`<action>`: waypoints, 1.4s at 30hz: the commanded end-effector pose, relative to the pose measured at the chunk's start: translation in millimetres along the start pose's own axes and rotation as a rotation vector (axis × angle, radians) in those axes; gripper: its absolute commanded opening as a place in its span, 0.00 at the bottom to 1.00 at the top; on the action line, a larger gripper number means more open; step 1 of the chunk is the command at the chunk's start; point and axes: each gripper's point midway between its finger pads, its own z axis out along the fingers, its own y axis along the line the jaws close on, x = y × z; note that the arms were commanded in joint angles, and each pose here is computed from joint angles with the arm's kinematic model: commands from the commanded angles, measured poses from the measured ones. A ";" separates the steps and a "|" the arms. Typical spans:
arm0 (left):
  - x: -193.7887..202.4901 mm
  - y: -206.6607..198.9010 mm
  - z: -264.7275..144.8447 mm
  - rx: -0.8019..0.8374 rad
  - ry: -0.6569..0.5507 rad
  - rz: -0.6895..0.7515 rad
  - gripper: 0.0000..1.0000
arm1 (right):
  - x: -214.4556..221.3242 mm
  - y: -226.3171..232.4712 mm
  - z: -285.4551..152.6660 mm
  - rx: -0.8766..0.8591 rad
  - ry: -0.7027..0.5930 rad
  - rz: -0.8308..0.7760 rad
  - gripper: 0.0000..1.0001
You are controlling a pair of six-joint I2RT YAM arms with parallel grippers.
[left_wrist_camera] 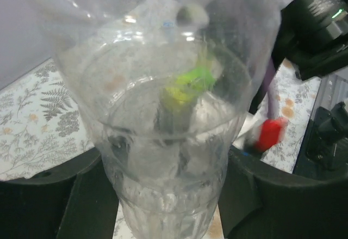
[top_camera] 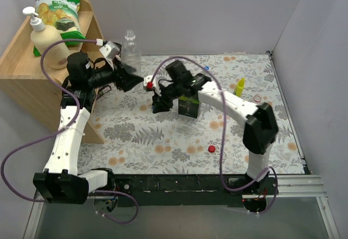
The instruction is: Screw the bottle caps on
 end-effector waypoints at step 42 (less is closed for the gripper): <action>208.5 -118.7 40.6 0.464 0.086 0.362 0.00 | -100.5 136.5 -173.6 -0.075 -0.150 -0.403 0.26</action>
